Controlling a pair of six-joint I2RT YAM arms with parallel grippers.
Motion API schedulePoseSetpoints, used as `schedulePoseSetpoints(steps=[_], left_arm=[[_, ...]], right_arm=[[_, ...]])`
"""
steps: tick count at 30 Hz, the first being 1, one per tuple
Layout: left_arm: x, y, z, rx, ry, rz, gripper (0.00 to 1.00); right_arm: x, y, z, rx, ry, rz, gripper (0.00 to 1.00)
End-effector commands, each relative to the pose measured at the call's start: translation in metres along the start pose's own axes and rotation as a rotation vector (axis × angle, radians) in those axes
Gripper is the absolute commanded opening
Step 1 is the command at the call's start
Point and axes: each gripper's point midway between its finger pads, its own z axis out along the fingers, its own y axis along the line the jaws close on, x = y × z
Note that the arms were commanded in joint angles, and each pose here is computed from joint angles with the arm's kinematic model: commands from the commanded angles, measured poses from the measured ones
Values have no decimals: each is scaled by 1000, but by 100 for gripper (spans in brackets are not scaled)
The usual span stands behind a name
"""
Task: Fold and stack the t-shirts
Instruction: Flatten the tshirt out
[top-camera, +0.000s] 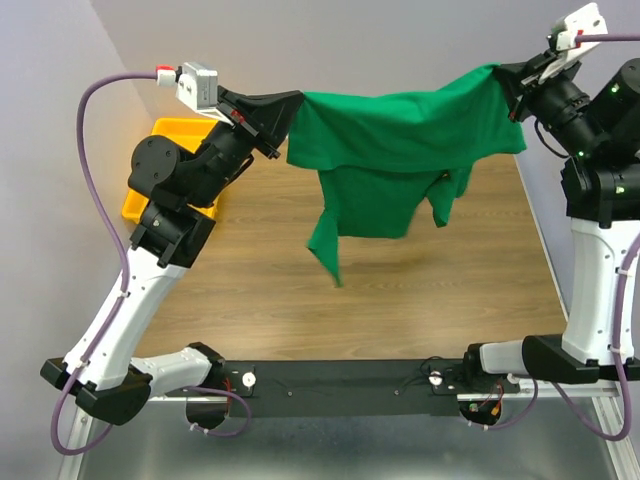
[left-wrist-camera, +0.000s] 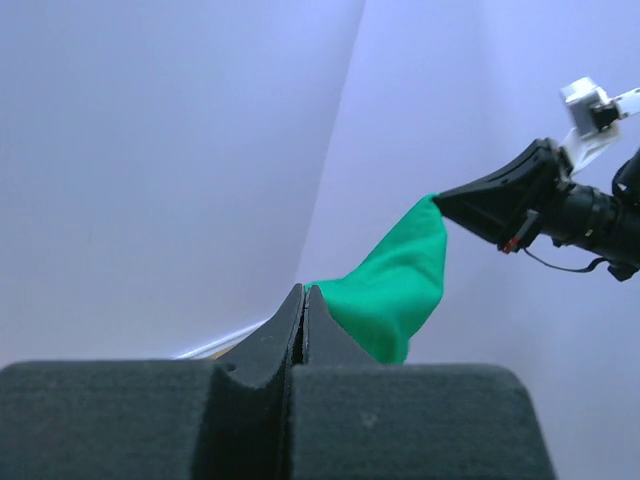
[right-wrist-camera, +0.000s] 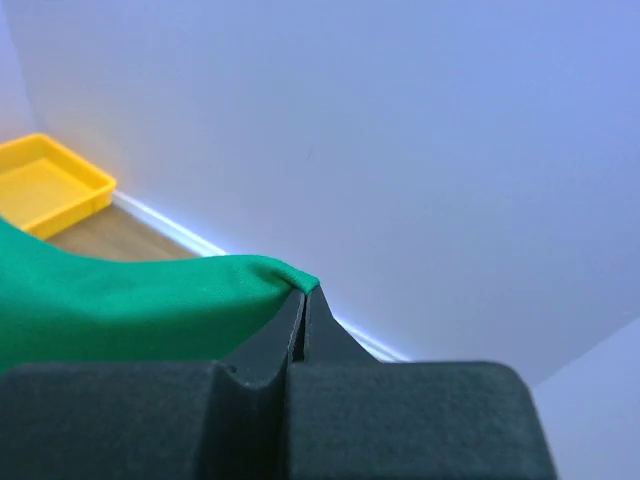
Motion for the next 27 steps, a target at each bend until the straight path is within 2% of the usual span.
schedulePoseSetpoints(steps=[1,6,11,17,22,24,27], left_arm=[[-27,-11,-4,23,-46,33,0],[-46,-15,-14,11,-93,50,0],[-46,-10,-18,-21,-97,60,0],[-45,-5,-21,-50,-95,59,0],[-57,0,-29,-102,-119,86,0],[-65,14,-35,-192,-149,79,0],[-55,38,-36,-308,-149,52,0]], right_arm=[[-23,-8,-7,46,-56,2,0],[-35,38,-36,-147,-134,-67,1],[-41,60,-52,-228,-183,-84,1],[-34,54,-45,-206,-158,-57,1],[-17,66,-42,-271,-132,-26,1],[1,70,-38,-287,-97,3,1],[28,68,-21,-291,-34,58,1]])
